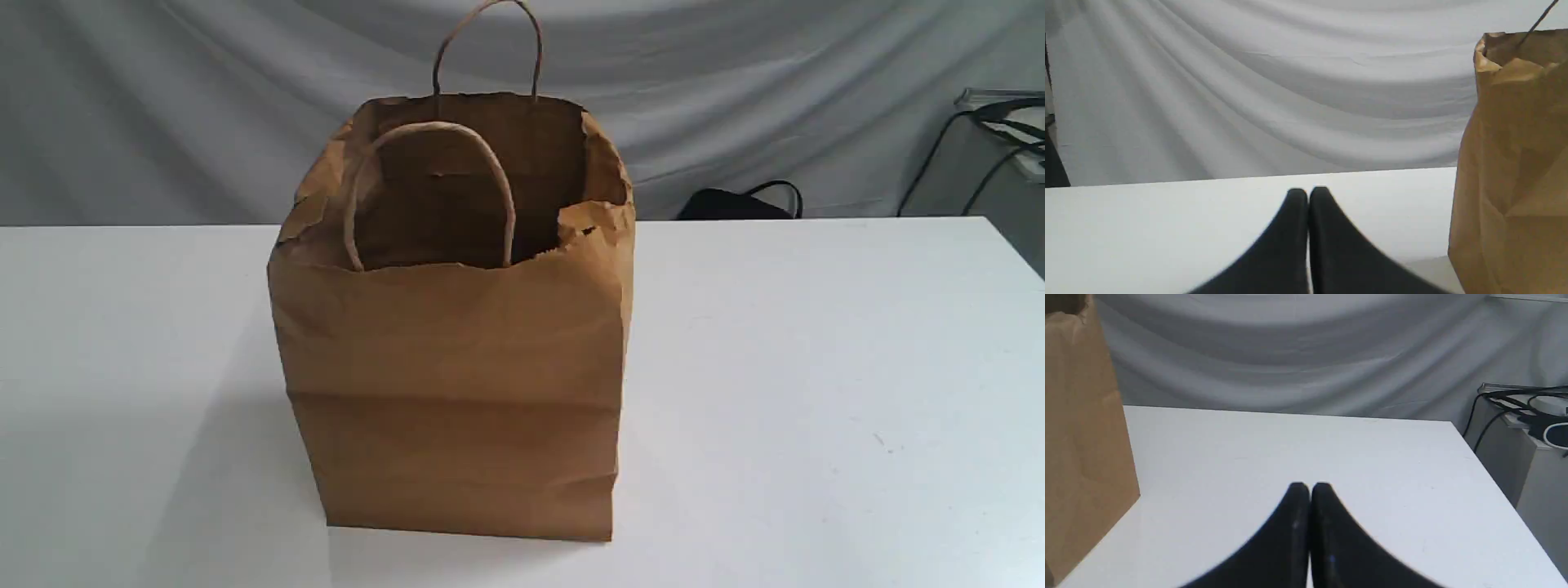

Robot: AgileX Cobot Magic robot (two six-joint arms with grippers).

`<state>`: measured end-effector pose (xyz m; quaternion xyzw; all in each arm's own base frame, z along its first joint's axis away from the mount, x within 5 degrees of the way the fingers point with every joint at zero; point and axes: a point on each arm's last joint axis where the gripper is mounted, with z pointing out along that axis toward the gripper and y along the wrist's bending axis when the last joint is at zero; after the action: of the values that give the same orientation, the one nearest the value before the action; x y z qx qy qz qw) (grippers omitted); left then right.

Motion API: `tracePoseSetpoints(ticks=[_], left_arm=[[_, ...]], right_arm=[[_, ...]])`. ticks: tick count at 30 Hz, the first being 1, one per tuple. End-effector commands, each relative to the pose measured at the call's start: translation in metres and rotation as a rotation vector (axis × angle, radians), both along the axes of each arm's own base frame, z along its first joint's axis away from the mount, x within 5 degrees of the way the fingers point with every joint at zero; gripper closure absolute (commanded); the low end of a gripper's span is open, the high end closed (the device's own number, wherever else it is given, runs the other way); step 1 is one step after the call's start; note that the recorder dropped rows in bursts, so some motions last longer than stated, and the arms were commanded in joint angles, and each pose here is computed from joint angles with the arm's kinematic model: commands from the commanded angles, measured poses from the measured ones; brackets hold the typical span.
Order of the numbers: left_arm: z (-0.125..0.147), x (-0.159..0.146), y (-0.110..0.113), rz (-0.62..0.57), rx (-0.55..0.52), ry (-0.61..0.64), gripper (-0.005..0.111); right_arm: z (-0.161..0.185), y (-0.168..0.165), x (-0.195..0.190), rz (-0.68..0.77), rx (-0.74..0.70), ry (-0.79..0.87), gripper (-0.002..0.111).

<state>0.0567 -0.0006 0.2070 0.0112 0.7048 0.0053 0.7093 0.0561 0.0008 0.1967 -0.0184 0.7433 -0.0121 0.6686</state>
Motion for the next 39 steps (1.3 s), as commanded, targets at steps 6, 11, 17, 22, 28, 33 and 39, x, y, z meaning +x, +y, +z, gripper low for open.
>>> tracePoseSetpoints(ticks=[6, 11, 17, 22, 28, 33, 39], left_arm=[[-0.0098, -0.0006, 0.0013, 0.017, -0.045, 0.095, 0.107], [-0.0098, -0.0006, 0.0012, 0.017, -0.060, 0.096, 0.107], [-0.0102, -0.0007, 0.0012, 0.017, -0.060, 0.100, 0.107], [-0.0102, -0.0007, 0.0012, 0.017, -0.060, 0.100, 0.107], [-0.0102, -0.0007, 0.0012, 0.017, -0.060, 0.100, 0.107], [-0.0102, -0.0007, 0.0012, 0.017, -0.060, 0.100, 0.107], [-0.0102, -0.0007, 0.0012, 0.017, -0.060, 0.100, 0.107]], right_arm=[[-0.0009, -0.0002, -0.0001, -0.007, 0.015, -0.001, 0.108], [-0.0009, -0.0002, -0.0001, -0.007, 0.015, -0.001, 0.108], [-0.0009, -0.0002, -0.0001, -0.007, 0.012, -0.001, 0.108], [-0.0009, -0.0002, -0.0001, -0.007, 0.012, -0.001, 0.108], [-0.0009, -0.0002, -0.0001, -0.007, 0.012, -0.001, 0.108], [-0.0009, -0.0002, -0.0001, -0.007, 0.014, -0.001, 0.108], [-0.0009, -0.0002, -0.0001, -0.007, 0.014, -0.001, 0.108]])
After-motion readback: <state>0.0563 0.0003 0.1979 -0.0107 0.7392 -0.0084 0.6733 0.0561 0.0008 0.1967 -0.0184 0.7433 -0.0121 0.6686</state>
